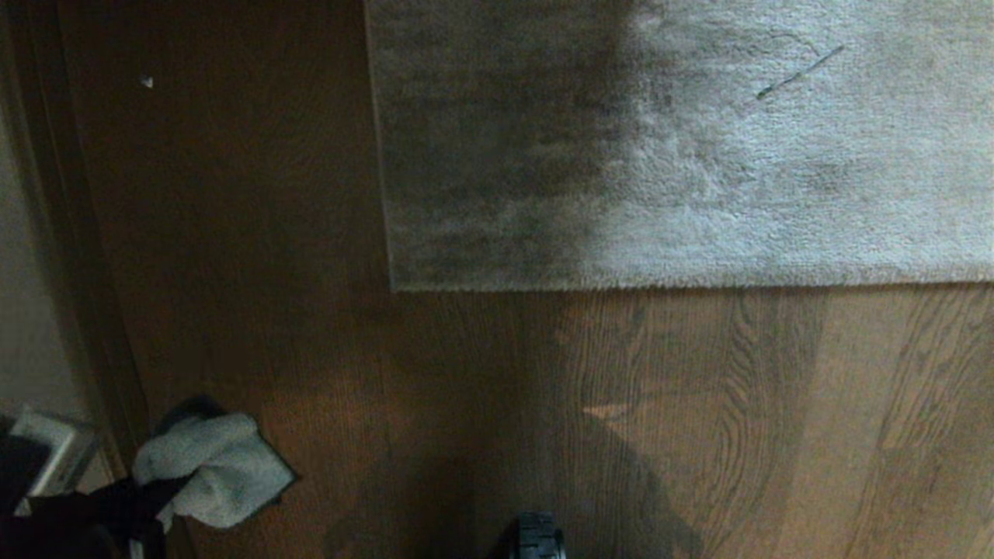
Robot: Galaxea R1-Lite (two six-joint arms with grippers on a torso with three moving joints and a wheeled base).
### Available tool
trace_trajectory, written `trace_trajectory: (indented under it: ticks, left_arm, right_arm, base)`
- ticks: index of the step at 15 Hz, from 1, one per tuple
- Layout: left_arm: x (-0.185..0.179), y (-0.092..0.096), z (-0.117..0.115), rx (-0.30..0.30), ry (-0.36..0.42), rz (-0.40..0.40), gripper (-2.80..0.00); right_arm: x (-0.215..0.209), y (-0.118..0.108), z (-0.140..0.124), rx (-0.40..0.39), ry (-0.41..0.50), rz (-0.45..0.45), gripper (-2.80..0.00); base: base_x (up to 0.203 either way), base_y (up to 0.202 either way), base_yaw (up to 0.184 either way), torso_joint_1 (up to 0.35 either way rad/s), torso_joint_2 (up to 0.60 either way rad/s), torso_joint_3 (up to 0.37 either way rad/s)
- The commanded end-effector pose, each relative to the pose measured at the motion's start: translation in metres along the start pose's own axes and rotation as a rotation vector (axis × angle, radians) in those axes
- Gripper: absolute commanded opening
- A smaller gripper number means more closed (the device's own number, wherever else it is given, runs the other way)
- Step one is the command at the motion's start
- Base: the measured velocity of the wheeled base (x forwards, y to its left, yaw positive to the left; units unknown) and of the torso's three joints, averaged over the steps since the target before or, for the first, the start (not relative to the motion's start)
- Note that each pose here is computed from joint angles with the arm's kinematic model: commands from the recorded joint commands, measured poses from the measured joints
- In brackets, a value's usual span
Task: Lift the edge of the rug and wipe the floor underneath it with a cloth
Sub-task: Lift up the carpet
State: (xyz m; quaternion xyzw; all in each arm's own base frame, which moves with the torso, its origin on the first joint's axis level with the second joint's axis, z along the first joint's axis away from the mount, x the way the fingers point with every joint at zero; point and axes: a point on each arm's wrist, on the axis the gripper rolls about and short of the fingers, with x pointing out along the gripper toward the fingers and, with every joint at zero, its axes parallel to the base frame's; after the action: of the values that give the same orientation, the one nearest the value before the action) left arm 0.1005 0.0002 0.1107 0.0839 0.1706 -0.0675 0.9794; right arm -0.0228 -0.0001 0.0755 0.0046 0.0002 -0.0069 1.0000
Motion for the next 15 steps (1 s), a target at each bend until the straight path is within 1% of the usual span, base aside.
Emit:
trace_trajectory:
  ticks: [1,4,6,9,10,12,14,15]
  left_arm:
    - [-0.020,-0.004,-0.008,0.006,-0.004,0.001,-2.80]
    - [-0.036,-0.009,-0.019,-0.004,0.019,-0.003,-2.80]
    - [-0.047,-0.012,-0.026,-0.027,0.013,-0.002,-2.80]
    - [-0.064,-0.017,-0.039,-0.067,-0.024,0.006,-2.80]
    - [-0.070,-0.018,-0.042,-0.077,-0.046,0.014,-2.80]
    - [-0.075,-0.019,-0.048,-0.118,-0.054,0.043,-2.80]
    - [-0.079,-0.020,-0.053,-0.128,-0.073,0.051,-2.80]
    - [-0.084,-0.021,-0.058,-0.137,-0.108,0.057,-2.80]
  right_arm:
    - [0.000,0.000,0.000,0.000,0.000,0.000,-2.80]
    - [0.000,0.000,0.000,0.000,0.000,0.000,-2.80]
    - [0.000,0.000,0.000,0.000,0.000,0.000,-2.80]
    - [0.000,0.000,0.000,0.000,0.000,0.000,-2.80]
    - [0.000,0.000,0.000,0.000,0.000,0.000,-2.80]
    - [0.000,0.000,0.000,0.001,0.000,0.000,-2.80]
    - [0.000,0.000,0.000,0.000,0.000,0.000,-2.80]
    - [0.000,0.000,0.000,0.000,0.000,0.000,-2.80]
  base:
    - [0.000,0.000,0.000,0.000,0.00,0.000]
    - [0.000,0.000,0.000,0.000,0.00,0.000]
    - [0.000,0.000,0.000,0.000,0.00,0.000]
    - [0.000,0.000,0.000,0.000,0.00,0.000]
    - [0.000,0.000,0.000,0.000,0.00,0.000]
    - [0.000,0.000,0.000,0.000,0.00,0.000]
    - [0.000,0.000,0.000,0.000,0.00,0.000]
    - [0.000,0.000,0.000,0.000,0.00,0.000]
